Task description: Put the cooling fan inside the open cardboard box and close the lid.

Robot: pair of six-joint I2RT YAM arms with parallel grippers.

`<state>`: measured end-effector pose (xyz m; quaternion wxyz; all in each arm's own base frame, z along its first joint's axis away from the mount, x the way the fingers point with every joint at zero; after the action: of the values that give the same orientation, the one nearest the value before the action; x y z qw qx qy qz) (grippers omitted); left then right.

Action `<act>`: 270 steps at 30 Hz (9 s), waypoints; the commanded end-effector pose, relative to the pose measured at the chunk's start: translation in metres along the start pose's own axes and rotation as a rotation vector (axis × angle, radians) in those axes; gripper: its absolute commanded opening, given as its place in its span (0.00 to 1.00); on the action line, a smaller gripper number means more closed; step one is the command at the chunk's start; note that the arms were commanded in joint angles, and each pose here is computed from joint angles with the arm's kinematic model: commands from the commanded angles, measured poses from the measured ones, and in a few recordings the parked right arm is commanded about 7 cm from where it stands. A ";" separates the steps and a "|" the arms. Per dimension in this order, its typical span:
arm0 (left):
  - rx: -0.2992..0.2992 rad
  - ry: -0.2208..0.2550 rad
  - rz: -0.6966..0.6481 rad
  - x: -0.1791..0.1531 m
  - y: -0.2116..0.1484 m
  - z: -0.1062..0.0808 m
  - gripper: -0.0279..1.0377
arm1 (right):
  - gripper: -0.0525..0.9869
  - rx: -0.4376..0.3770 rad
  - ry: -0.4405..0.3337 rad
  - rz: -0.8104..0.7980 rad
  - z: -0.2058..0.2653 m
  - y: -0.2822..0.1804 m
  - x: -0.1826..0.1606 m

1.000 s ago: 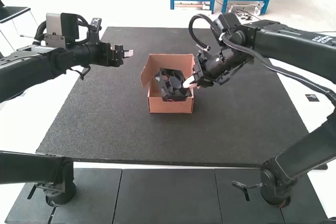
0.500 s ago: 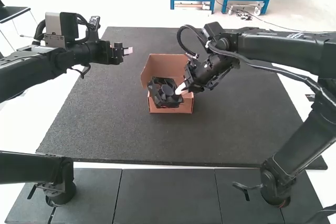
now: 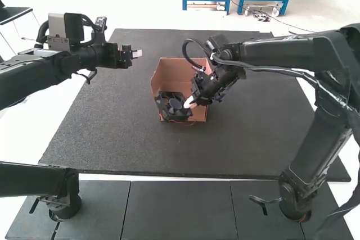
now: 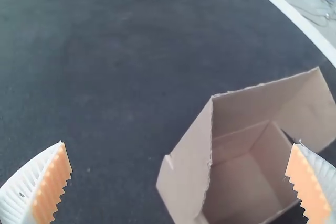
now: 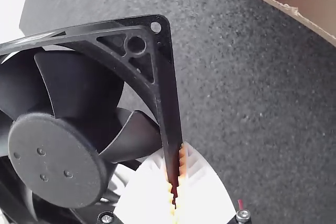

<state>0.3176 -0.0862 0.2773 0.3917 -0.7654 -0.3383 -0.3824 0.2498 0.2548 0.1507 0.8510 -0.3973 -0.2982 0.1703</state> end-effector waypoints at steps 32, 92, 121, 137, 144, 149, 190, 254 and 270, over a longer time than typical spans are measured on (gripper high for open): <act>0.006 -0.021 -0.054 0.013 -0.011 -0.003 0.93 | 0.03 -0.134 0.021 -0.089 -0.061 0.000 0.064; -0.002 -0.012 -0.081 0.014 -0.022 -0.007 0.93 | 0.03 -0.304 0.045 -0.111 -0.092 -0.001 0.084; -0.005 -0.009 -0.090 0.011 -0.028 -0.009 0.93 | 0.06 -0.417 0.005 -0.135 -0.093 0.027 0.081; -0.004 -0.010 -0.088 0.010 -0.029 -0.009 0.93 | 0.33 -0.465 0.023 -0.133 -0.102 0.022 0.081; 0.058 -0.012 -0.111 0.016 -0.028 -0.002 0.93 | 0.53 -0.425 -0.008 -0.153 -0.076 -0.009 0.096; 0.150 -0.004 -0.114 0.018 -0.021 0.011 0.93 | 0.66 -0.429 -0.086 -0.183 -0.053 -0.043 0.097; 0.343 0.088 0.174 -0.004 0.073 0.036 0.93 | 0.64 -0.660 -0.378 -0.327 -0.073 -0.091 0.026; 0.147 0.124 0.276 -0.029 0.114 0.000 0.93 | 0.57 -0.565 -0.266 -0.291 -0.103 -0.065 0.059; 0.151 0.122 0.296 -0.034 0.114 0.001 0.93 | 0.13 -0.528 -0.272 -0.314 -0.099 -0.064 0.066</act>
<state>0.3901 -0.1359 0.1972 0.5346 -0.7470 -0.2269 -0.3234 0.3544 0.1888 0.1573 0.6824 -0.5429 -0.4888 0.0267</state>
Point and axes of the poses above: each hand's point on the last joint's axis, 136 mm out from that joint toward the fingers, its own y axis out along the fingers, its own z axis along the line the jaws close on, x = y × z, the point moved 5 cm from there along -y, back along the fingers, and after that the axes turned 13 degrees about -y, right-handed, at the moved point
